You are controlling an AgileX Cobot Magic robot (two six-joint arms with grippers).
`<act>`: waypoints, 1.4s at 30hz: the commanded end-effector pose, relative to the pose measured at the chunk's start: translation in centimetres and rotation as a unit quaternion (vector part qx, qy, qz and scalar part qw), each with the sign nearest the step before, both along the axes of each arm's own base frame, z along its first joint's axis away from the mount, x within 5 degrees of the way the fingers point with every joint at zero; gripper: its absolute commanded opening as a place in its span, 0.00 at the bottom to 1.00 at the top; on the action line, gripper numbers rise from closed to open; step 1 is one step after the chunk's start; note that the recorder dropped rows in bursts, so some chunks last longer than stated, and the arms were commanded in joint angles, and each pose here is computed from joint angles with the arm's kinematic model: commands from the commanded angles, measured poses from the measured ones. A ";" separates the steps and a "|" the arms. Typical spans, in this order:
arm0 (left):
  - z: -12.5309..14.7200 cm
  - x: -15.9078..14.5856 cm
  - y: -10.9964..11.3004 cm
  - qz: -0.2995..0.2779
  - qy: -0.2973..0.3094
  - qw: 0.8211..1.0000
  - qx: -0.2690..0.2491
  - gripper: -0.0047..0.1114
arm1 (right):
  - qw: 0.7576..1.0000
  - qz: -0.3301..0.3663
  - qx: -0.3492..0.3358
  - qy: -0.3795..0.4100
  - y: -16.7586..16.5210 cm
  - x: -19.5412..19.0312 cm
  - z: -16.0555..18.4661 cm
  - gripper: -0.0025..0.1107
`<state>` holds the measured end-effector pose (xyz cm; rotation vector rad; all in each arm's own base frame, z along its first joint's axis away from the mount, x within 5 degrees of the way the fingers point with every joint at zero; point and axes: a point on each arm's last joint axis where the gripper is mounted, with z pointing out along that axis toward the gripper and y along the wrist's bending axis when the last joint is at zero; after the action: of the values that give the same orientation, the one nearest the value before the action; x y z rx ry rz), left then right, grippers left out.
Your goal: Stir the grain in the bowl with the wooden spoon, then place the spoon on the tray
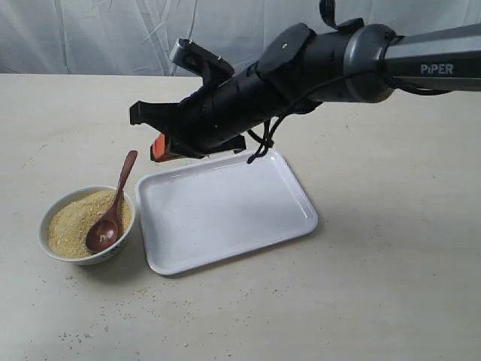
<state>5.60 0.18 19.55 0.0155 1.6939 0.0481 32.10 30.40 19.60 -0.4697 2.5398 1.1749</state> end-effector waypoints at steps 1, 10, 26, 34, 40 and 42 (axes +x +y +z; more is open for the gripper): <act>-0.1 0.0 0.0 0.000 -0.003 1.000 -0.001 0.04 | 0.990 0.052 0.124 0.034 -0.3 1.1 -1.1 0.02; -0.1 0.0 0.0 0.000 -0.003 1.000 -0.001 0.04 | 0.985 0.025 0.159 0.057 0.3 2.3 -6.1 0.42; -0.1 0.0 0.0 0.000 -0.003 1.000 -0.001 0.04 | 0.990 0.017 0.143 0.014 2.7 4.1 -9.1 0.45; -0.1 0.0 0.0 0.000 -0.003 1.000 -0.001 0.04 | 0.989 0.016 0.145 0.020 4.7 4.4 -10.3 0.45; -0.1 0.0 0.0 0.000 -0.003 1.000 -0.001 0.04 | 0.989 0.018 0.146 0.022 4.8 4.5 -10.6 0.40; -0.1 0.0 0.0 0.000 -0.003 1.000 -0.001 0.04 | 0.989 0.018 0.146 0.023 4.8 4.5 -10.6 0.31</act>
<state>5.60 0.18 19.55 0.0155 1.6939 0.0481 36.39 35.15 8.59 -0.4233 2.3656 1.5444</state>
